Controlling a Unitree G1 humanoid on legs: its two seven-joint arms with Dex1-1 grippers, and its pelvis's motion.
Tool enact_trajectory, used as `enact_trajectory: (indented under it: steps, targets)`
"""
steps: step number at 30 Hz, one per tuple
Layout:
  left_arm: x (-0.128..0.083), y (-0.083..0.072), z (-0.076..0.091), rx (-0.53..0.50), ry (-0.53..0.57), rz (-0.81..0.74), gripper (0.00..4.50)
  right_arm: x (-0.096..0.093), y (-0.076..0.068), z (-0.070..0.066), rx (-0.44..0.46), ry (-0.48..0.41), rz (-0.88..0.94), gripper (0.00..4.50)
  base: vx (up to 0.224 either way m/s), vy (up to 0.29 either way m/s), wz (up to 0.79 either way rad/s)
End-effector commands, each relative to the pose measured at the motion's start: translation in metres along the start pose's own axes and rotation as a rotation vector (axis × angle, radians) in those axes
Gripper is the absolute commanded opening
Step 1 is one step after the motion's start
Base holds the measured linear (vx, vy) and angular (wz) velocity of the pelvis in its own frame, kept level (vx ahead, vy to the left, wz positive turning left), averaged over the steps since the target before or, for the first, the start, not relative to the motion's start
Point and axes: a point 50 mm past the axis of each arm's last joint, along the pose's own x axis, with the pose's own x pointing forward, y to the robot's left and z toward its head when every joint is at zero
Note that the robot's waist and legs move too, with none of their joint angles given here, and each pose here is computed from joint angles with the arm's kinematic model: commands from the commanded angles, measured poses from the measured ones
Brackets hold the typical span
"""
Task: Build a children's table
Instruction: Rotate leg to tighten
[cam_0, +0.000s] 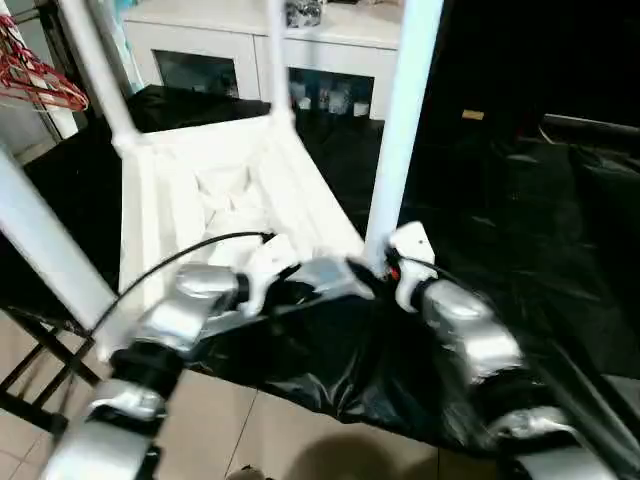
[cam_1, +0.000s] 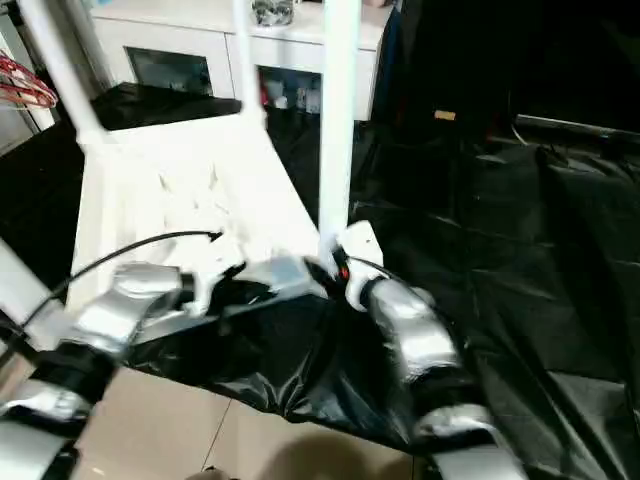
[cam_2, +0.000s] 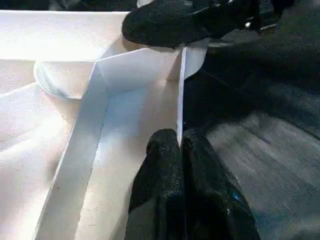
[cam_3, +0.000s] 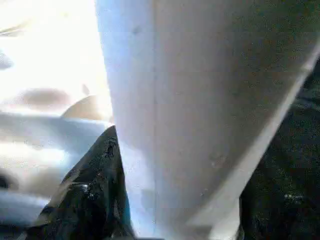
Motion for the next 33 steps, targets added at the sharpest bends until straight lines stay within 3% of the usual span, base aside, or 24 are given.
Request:
enact_trajectory:
  steps: [1, 4, 7, 10, 12, 16, 18, 23, 24, 27, 33]
  targets:
    - [0.013, -0.005, 0.013, 0.013, -0.043, 0.036, 0.0, 0.008, 0.038, -0.012, 0.019, 0.044, 0.12, 3.25, 0.0, 0.0, 0.0]
    - [0.013, -0.009, 0.011, 0.013, -0.041, 0.006, 0.0, 0.007, 0.037, -0.01, 0.028, 0.03, 0.136, 3.39, 0.0, 0.0, 0.0]
    - [0.009, -0.009, 0.01, 0.017, -0.044, -0.029, 0.0, 0.005, 0.028, -0.006, 0.039, 0.015, 0.152, 3.74, 0.0, 0.0, 0.0]
    - [-0.002, -0.008, 0.006, 0.034, -0.046, -0.099, 0.0, -0.001, 0.011, 0.002, -0.003, 0.0, 0.218, 3.84, 0.0, 0.0, 0.0]
    - [-0.004, -0.008, 0.005, 0.033, -0.047, -0.118, 0.0, -0.003, 0.009, 0.003, -0.023, 0.0, 0.248, 3.84, 0.0, 0.0, 0.0]
    - [-0.013, -0.012, 0.002, 0.043, -0.05, -0.213, 0.0, -0.016, 0.006, 0.005, -0.136, -0.012, 0.45, 3.84, 0.0, 0.0, 0.0]
    - [-0.019, -0.012, 0.0, 0.061, -0.036, -0.279, 0.0, -0.029, 0.004, 0.004, -0.2, 0.014, 0.613, 3.84, 0.0, 0.0, 0.0]
    - [-0.031, -0.009, -0.002, 0.076, -0.009, -0.378, 0.0, -0.051, -0.002, 0.0, -0.261, 0.1, 0.861, 3.84, 0.0, 0.0, 0.0]
    - [-0.031, -0.009, -0.002, 0.076, -0.009, -0.378, 0.0, -0.051, -0.002, 0.0, -0.261, 0.1, 0.861, 3.58, 0.0, 0.0, 0.0]
    - [-0.038, -0.006, -0.004, 0.07, 0.022, -0.417, 0.0, -0.06, -0.003, 0.0, -0.257, 0.14, 0.958, 3.49, 0.0, 0.0, 0.0]
    - [-0.042, -0.003, -0.004, 0.057, 0.023, -0.416, 0.0, -0.063, 0.001, -0.001, -0.243, 0.155, 1.018, 2.91, 0.0, 0.0, 0.0]
